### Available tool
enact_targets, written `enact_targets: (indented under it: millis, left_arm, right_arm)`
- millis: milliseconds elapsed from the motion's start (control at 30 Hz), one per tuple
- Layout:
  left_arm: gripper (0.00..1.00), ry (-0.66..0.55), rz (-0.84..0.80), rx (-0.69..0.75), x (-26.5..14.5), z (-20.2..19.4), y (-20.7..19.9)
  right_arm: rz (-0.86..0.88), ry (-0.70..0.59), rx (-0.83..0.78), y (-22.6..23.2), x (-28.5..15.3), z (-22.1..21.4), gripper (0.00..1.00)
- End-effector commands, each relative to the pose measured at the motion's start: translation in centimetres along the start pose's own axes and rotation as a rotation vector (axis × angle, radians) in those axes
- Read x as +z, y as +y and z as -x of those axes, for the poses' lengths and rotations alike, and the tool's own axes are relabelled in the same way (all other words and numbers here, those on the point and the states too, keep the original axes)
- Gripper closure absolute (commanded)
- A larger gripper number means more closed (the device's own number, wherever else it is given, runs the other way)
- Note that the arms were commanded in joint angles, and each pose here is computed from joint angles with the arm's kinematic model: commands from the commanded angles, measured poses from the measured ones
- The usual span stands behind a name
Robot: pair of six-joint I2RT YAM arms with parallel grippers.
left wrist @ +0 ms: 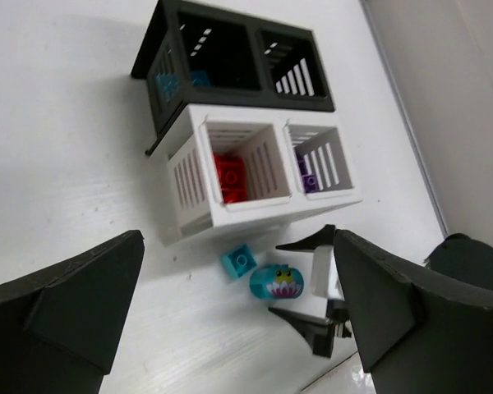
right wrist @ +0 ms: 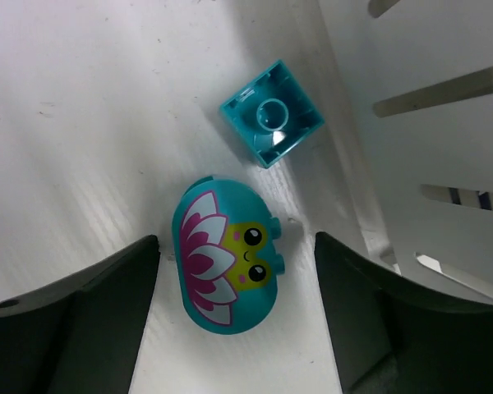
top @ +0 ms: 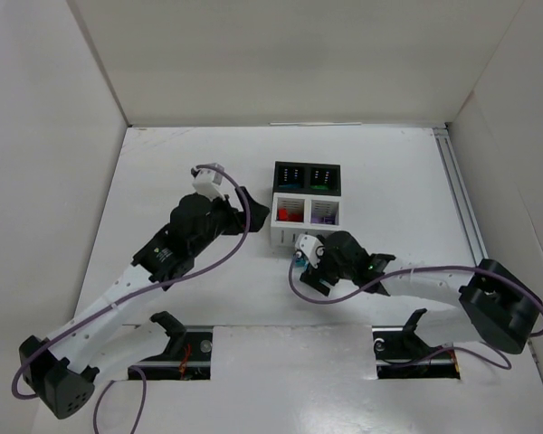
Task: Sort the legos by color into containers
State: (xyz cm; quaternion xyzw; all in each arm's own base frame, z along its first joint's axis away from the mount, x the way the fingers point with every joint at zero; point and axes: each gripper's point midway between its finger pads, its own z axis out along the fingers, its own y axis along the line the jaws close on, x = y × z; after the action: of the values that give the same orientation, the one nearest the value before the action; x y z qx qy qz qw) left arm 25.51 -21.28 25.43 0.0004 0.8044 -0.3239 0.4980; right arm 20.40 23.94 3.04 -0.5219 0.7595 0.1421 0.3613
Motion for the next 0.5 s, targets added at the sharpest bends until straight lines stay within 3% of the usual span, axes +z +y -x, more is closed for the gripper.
enact_targets:
  millis: [0,100,200,367,467]
  left_arm:
    - [0.00,0.015,0.073,-0.061,-0.6,-1.5,1.9]
    - [0.00,0.059,0.107,-0.089,-0.9,-3.1,2.9]
    - [0.00,0.108,0.103,-0.100,-0.9,-5.1,3.4]
    - [0.00,0.158,0.056,-0.124,-0.9,-8.1,3.9]
    - [0.00,0.179,0.075,-0.142,-0.9,-9.6,4.9]
  right_arm:
    - [0.016,-0.068,0.010,0.4,0.3,1.4,0.22]
    - [0.057,-0.122,0.013,1.1,-0.4,2.7,0.48]
    - [0.143,-0.225,-0.038,2.5,-2.1,5.5,0.56]
    - [0.172,-0.393,-0.147,2.4,-6.3,11.3,0.60]
    - [0.048,-0.439,-0.211,-0.4,-8.5,15.1,0.59]
